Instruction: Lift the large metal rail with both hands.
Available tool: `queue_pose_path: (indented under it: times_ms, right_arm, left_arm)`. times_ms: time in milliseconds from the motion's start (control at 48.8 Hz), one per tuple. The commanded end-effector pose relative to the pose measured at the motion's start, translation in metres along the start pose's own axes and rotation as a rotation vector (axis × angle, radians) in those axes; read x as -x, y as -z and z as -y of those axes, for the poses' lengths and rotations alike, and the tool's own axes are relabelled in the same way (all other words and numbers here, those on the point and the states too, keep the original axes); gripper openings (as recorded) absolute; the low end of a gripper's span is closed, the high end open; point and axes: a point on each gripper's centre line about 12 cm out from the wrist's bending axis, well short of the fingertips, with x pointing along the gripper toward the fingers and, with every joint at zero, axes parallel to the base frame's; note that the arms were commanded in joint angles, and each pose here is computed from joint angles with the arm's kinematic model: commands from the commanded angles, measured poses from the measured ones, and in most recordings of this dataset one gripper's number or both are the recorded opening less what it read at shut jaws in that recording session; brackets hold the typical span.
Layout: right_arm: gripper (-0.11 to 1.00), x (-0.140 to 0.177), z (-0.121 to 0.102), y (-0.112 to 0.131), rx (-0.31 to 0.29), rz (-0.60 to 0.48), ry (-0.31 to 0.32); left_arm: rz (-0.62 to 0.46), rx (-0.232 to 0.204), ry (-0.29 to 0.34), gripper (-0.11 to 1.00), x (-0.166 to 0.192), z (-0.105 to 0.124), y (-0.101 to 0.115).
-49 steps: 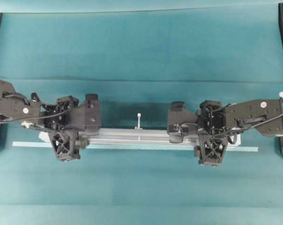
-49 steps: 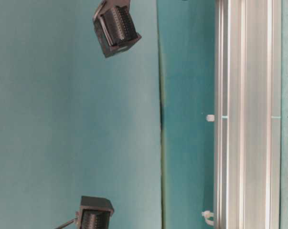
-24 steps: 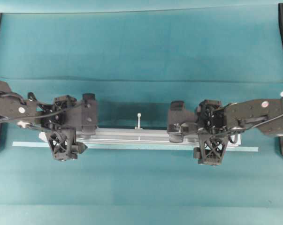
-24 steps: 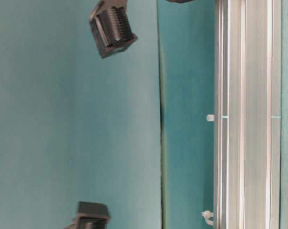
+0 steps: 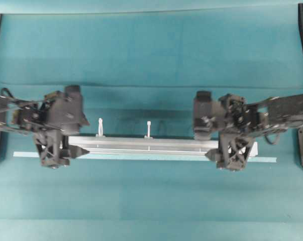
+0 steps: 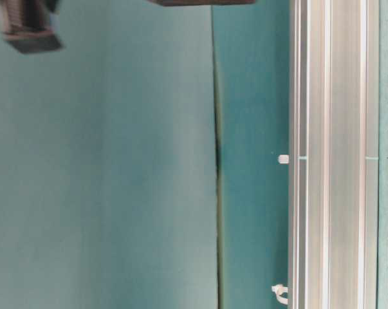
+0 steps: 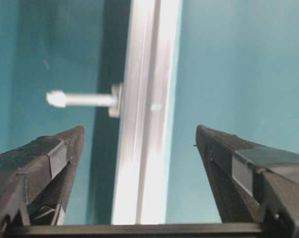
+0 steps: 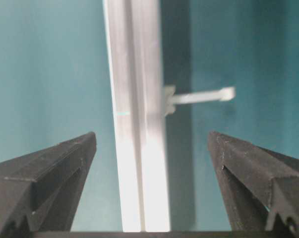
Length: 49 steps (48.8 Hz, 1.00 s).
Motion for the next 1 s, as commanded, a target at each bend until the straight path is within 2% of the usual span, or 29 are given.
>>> queue_pose_path:
  times_ms: [0,287,533,758,984]
  right_arm:
    - [0.95,0.014,0.0,-0.009,-0.003,0.06,-0.002]
    - [0.95,0.055,0.001,-0.019,0.022,0.196,0.005]
    - [0.95,0.091,0.001,-0.022,0.04,0.325,0.005]
    - [0.95,0.122,0.003,-0.021,0.066,0.46,0.017]
    - [0.94,0.144,0.003,-0.015,0.064,0.561,0.009]
  left_arm:
    - [0.067,-0.003,0.003,0.95,0.016,0.0,-0.011]
    - [0.184,0.0,0.01,0.95,0.049,0.0,-0.02]
    - [0.329,0.005,0.023,0.94,0.087,0.001,-0.031]
    - [0.425,0.013,0.03,0.94,0.115,0.0,-0.033]
    - [0.532,0.01,0.039,0.94,0.14,0.001,-0.035]
